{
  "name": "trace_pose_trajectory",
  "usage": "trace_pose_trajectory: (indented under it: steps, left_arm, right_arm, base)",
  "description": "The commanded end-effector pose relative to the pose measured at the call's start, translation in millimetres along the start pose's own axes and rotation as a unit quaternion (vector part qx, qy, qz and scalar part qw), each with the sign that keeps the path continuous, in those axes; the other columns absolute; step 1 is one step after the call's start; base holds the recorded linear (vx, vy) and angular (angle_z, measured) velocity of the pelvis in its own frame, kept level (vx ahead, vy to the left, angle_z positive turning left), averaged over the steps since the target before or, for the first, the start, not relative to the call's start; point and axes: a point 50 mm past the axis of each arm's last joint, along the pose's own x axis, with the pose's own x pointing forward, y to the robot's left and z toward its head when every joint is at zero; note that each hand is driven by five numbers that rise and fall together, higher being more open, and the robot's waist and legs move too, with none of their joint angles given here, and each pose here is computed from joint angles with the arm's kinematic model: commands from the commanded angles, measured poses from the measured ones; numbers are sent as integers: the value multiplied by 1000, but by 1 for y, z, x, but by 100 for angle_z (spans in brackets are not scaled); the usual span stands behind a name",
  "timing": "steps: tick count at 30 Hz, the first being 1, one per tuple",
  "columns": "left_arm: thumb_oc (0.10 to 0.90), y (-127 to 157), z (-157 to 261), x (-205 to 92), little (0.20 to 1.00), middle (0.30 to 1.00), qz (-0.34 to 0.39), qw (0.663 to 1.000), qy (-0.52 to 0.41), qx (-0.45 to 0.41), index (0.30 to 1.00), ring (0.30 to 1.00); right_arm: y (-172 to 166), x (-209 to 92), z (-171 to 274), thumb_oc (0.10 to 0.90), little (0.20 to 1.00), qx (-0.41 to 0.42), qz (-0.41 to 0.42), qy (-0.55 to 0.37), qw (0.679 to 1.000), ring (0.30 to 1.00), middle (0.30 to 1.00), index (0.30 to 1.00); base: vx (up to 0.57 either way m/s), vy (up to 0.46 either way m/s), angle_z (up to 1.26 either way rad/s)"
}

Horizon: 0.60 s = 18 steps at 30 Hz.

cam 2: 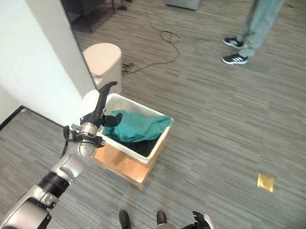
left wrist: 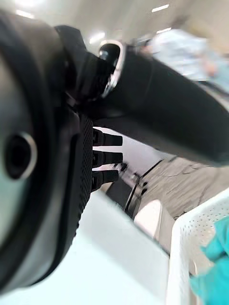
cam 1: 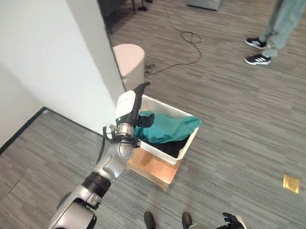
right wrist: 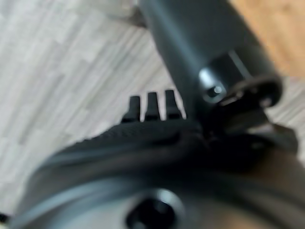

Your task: Pick up bed clothes into laundry basket.

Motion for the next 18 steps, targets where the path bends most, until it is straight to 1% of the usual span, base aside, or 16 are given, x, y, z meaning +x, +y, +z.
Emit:
trace_pose_trajectory:
  steps: [1,2,3,4,5,6,7,8,10,11,14,15,17,18]
  left_arm:
    - [800,29,17,9,900,900,45,996,-57,-59,900,900]
    - [800,28,3,-1,900,900,38,998,-34,-45,900,900]
    - [800,28,2,-2,900,900,37,998,-33,-45,900,900]
    - [800,26,-10,-13,900,900,27,999,-10,-41,900,900]
    - [800,21,-37,-37,900,900,12,997,50,-50,900,900]
    - [800,19,-50,-50,900,900,8,995,83,-55,900,900]
    - [800,19,-51,-51,900,900,7,995,84,-55,900,900]
    - [800,17,-76,-78,900,900,6,987,149,-58,900,900]
    - [800,17,-101,-104,900,900,17,974,220,-55,900,900]
    - [800,17,-102,-105,900,900,18,974,221,-55,900,900]
    - [800,9,-138,-154,900,900,23,938,341,-59,900,900]
    - [800,7,-141,-160,900,900,21,934,353,-57,900,900]
    - [800,-2,-154,-177,900,900,9,915,400,-42,900,900]
    - [800,-5,-159,-180,900,900,4,909,415,-32,900,900]
  right_arm:
    - [1,1,11,800,900,-3,1,-25,1000,900,900,900]
    - [3,1,16,800,900,-9,6,-34,999,900,900,900]
    - [3,1,15,800,900,-10,7,-34,999,900,900,900]
    - [5,1,20,800,900,-14,11,-41,999,900,900,900]
    - [7,1,27,800,900,-29,18,-54,998,900,900,900]
    - [9,1,30,800,900,-38,22,-60,997,900,900,900]
    - [10,1,29,800,900,-39,23,-60,997,900,900,900]
    - [12,2,36,800,900,-54,30,-71,996,900,900,900]
    - [15,2,42,800,900,-80,41,-80,993,900,900,900]
    - [16,2,42,800,900,-81,42,-80,993,900,900,900]
    - [19,2,46,800,900,-113,57,-86,988,900,900,900]
    - [18,3,46,800,900,-114,58,-85,988,900,900,900]
    - [16,4,47,800,900,-114,53,-81,989,900,900,900]
    - [14,5,49,800,900,-111,47,-82,989,900,900,900]
  base:
    - [-67,-91,66]
    - [-34,-56,53]
    - [-31,-52,47]
    - [-47,-83,34]
    - [-61,-114,38]
    - [-45,-93,39]
    - [-50,-94,49]
    - [-55,-82,54]
    - [-63,-81,49]
    - [-44,-38,41]
    - [-66,-21,28]
    - [-69,26,6]
    - [-149,67,9]
    - [-265,70,38]
